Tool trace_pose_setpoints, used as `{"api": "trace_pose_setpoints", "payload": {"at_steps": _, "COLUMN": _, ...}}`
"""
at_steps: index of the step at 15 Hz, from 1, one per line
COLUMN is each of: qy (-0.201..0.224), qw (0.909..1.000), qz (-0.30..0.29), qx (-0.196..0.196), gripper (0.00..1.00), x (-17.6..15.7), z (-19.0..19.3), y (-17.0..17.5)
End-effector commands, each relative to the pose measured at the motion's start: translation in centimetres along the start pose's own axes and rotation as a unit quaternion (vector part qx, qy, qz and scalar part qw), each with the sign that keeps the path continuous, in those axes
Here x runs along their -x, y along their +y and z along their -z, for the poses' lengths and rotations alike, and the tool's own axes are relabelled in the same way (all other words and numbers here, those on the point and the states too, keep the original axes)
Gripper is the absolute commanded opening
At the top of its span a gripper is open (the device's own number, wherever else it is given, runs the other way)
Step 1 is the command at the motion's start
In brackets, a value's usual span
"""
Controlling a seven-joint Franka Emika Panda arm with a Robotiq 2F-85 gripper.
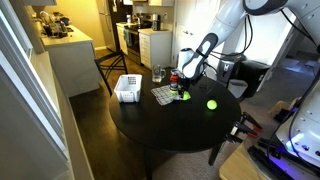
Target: Put the left green ball in the container
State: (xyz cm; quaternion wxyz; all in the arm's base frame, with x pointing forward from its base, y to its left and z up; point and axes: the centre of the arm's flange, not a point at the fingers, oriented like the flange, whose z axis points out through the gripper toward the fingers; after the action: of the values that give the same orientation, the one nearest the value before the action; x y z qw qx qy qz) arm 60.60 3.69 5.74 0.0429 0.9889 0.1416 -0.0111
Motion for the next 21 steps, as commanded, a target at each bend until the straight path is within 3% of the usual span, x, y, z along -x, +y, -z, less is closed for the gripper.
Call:
{"api": "trace_pose_setpoints", "payload": {"at_steps": 1, "qy": 0.047, "qw": 0.9989, "qz": 0.006, "qx": 0.000, "gripper": 0.43, "x": 1.0, "z": 5.5, "y": 0.4}}
{"api": "trace_pose_setpoints", "payload": {"at_steps": 12, "qy": 0.154, "qw": 0.9869, "qz": -0.003, "qx": 0.048, "gripper": 0.43, "x": -1.7, "z": 11.1, "y": 2.3}}
{"api": "trace_pose_setpoints", "payload": {"at_steps": 17, "qy": 0.183, "qw": 0.9824, "qz": 0.002, "qx": 0.038, "gripper": 0.43, "x": -1.9, "z": 11.8, "y": 2.6}}
{"api": "trace_pose_setpoints", "payload": {"at_steps": 21, "qy": 0.222, "qw": 0.9731, "qz": -0.002, "qx": 0.062, "gripper": 0.43, "x": -1.8, "z": 13.2, "y": 2.6}}
